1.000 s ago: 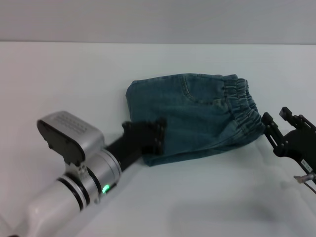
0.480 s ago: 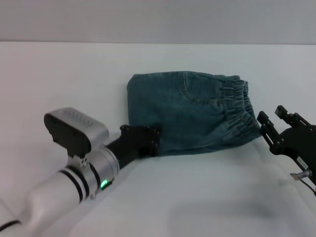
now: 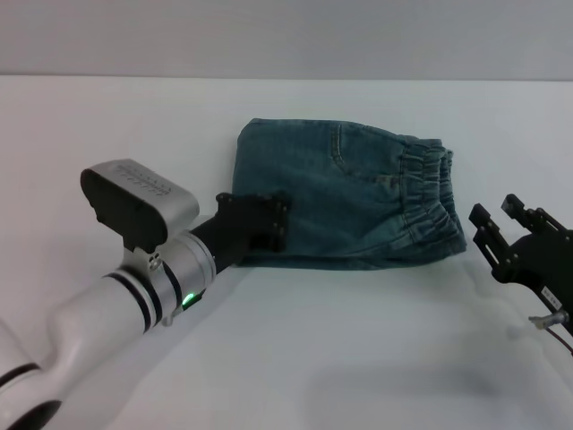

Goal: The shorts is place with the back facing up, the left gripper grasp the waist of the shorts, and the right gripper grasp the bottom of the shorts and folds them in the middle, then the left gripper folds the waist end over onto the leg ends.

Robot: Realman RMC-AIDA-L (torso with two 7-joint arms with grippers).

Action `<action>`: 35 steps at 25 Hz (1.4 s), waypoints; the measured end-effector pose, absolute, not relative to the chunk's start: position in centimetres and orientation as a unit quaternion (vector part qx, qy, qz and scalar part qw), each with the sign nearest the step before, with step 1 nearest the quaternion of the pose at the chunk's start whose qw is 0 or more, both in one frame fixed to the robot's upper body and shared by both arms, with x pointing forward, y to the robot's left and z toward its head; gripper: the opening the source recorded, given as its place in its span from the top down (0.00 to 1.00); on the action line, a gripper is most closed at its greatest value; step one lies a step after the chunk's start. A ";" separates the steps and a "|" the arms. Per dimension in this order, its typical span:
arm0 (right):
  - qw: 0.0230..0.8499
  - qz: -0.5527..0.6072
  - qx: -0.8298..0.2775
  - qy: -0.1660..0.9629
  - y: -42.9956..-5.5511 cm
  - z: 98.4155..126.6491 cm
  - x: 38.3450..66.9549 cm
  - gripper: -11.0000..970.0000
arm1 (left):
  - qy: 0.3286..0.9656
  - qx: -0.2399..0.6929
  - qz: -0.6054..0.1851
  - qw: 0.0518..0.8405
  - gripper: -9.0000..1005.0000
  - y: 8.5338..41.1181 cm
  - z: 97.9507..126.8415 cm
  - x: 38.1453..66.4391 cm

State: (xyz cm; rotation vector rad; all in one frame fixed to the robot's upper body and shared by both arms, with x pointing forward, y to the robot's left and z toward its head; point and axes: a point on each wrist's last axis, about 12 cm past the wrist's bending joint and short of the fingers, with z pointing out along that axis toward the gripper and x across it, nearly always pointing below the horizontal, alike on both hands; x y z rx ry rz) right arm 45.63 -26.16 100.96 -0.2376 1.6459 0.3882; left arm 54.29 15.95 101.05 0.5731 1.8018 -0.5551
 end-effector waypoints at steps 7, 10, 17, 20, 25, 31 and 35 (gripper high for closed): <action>0.667 0.123 -0.079 0.730 -28.6 100.8 45.1 0.55 | 0.670 0.194 -0.152 0.700 0.94 20.4 102.9 52.8; 0.677 0.077 -0.057 0.730 -30.8 100.8 44.5 0.55 | 0.654 0.169 -0.118 0.728 0.94 22.4 103.3 52.4; 0.688 0.015 -0.003 0.725 -33.9 100.9 42.8 0.55 | 0.662 0.078 -0.045 0.744 0.94 27.5 102.6 50.5; 0.694 0.007 -0.001 0.720 -34.1 100.9 41.8 0.46 | 0.670 0.084 -0.030 0.737 0.89 28.1 102.1 50.0; 0.720 0.013 -0.014 0.693 -33.8 101.5 40.8 0.32 | 0.672 0.101 -0.015 0.734 0.65 27.9 101.7 49.3; 0.730 0.022 -0.020 0.683 -33.4 101.5 40.1 0.26 | 0.663 0.097 -0.022 0.742 0.37 27.7 101.8 48.4; 0.729 0.022 -0.020 0.684 -33.4 101.4 40.0 0.26 | 0.662 0.095 -0.031 0.743 0.27 27.7 101.8 48.1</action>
